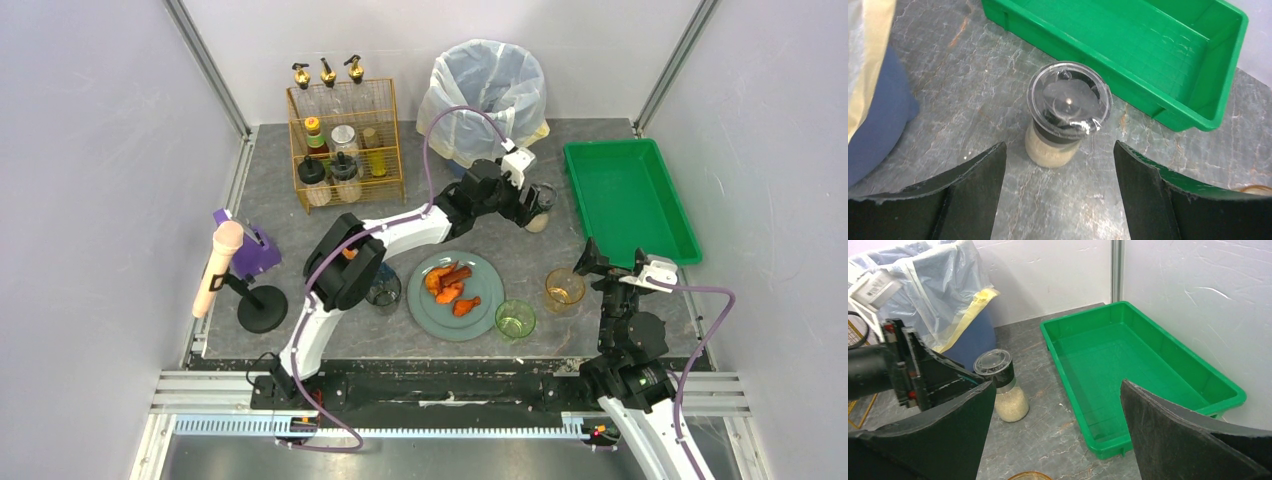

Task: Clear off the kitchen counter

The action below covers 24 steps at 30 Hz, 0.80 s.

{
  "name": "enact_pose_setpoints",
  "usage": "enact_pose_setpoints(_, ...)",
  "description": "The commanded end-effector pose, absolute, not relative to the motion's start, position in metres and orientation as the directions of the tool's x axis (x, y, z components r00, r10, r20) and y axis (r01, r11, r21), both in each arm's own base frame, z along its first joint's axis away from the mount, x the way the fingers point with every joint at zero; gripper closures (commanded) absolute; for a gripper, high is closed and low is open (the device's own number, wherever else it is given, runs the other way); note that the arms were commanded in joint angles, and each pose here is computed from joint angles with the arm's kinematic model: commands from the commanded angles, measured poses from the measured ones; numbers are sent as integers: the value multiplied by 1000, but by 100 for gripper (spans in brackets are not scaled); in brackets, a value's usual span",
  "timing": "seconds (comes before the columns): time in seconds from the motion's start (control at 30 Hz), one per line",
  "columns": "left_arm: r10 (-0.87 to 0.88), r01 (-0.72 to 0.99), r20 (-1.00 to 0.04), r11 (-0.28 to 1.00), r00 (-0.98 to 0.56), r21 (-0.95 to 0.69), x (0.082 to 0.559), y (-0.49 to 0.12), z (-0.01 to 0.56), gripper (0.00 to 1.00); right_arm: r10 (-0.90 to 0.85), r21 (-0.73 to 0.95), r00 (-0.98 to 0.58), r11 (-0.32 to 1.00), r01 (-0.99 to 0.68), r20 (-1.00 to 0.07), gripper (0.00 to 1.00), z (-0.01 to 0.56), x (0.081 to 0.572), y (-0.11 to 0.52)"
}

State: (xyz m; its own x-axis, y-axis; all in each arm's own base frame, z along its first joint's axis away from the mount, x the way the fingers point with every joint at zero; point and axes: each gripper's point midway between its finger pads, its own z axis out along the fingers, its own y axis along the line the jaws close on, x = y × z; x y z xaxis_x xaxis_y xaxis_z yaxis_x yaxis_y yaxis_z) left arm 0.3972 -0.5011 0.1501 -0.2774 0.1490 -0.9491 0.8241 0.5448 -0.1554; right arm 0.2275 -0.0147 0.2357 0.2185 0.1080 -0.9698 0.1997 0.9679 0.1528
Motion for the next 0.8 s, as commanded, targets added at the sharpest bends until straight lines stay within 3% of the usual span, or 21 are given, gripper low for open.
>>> enact_pose_setpoints(0.0, 112, 860, -982, 505, -152, -76, 408, -526, 171, 16, 188, 268, 395, 950, 158, -899, 2, 279, 200, -25)
enact_pose_setpoints(0.43, 62, 851, -992, 521, -113, -65, 428, -550, 157, 21, 180, 262, 393, 951, 165, -902, 2, 278, 201, -26)
enact_pose_setpoints(0.6, 30, 851, -994, 519, -109, -78, 428, -554, 160, 35, 179, 261, 393, 951, 165, -902, 2, 277, 201, -26)
enact_pose_setpoints(0.77, 7, 849, -997, 525, -74, -59, 422, -543, 175, 58, 178, 259, 393, 952, 165, -902, 2, 277, 201, -26)
